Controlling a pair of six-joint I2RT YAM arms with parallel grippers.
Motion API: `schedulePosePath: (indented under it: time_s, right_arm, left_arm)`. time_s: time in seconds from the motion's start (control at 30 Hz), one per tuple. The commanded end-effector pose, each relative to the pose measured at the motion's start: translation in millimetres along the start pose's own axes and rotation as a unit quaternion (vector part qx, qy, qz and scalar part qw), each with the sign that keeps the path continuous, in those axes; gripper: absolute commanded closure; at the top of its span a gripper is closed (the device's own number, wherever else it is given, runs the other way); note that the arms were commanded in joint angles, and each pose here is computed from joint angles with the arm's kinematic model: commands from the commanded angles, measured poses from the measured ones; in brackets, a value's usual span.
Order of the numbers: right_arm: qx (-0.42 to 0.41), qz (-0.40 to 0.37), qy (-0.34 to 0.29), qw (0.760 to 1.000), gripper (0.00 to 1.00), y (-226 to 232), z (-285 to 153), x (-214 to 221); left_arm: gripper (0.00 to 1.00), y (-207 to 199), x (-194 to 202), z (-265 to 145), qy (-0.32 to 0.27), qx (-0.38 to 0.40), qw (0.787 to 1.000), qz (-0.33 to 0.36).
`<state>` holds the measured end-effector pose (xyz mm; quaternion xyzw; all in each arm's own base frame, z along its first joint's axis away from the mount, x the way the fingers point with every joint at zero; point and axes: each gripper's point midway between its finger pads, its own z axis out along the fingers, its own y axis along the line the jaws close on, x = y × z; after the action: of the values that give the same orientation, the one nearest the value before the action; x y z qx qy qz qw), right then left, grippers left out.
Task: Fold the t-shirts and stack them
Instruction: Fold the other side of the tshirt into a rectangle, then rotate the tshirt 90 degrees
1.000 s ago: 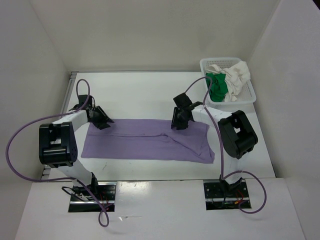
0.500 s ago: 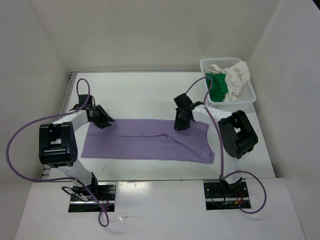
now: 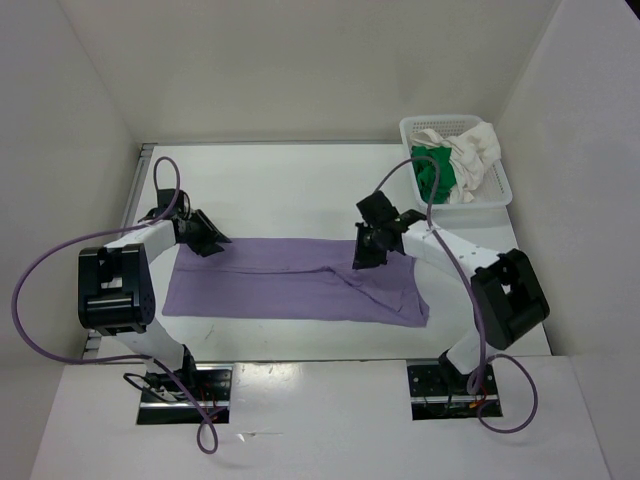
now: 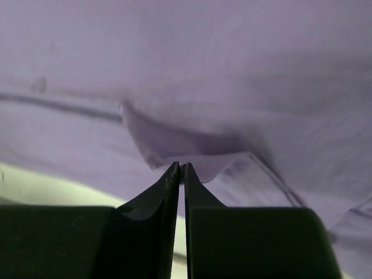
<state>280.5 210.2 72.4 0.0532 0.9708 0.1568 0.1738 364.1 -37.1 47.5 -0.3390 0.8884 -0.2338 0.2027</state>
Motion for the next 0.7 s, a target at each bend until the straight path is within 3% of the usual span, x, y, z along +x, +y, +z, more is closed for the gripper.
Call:
schedulePosePath:
  time_s: [0.0,0.17,0.2,0.23,0.27,0.4,0.5,0.53,0.67]
  right_arm:
    - [-0.019,-0.020,0.083,0.996,0.90,2,-7,59]
    - [-0.076,-0.033,0.139,0.987,0.85,38,-16,102]
    - [-0.087,-0.042,0.146,0.985,0.81,48,-20,108]
    - [-0.098,-0.048,0.149,0.983,0.66,55,-24,110]
    - [-0.105,-0.047,0.156,0.981,0.61,59,-28,110]
    - [-0.134,-0.062,0.120,0.982,0.58,83,-58,88]
    - [-0.116,-0.030,0.078,0.990,0.58,61,-52,53]
    - [-0.114,-0.025,0.072,0.991,0.61,54,-46,49]
    - [-0.061,0.014,0.028,0.998,0.94,19,-11,24]
  left_arm:
    - [0.58,-12,-5,-7,-0.009,0.025,1.000,0.002]
    - [0.58,-15,-8,-8,-0.013,0.028,1.000,0.003]
    - [0.58,-15,-8,-8,-0.012,0.028,1.000,-0.001]
    - [0.58,-18,-11,-9,-0.016,0.031,0.999,0.000]
    - [0.58,-17,-9,-9,-0.012,0.028,1.000,-0.001]
    - [0.58,-26,-15,-18,-0.023,0.037,0.999,0.004]
    - [0.58,-34,-22,-23,-0.034,0.047,0.998,0.010]
    - [0.58,-37,-18,-22,-0.031,0.048,0.998,0.015]
    - [0.58,-57,0,-18,-0.017,0.053,0.997,0.046]
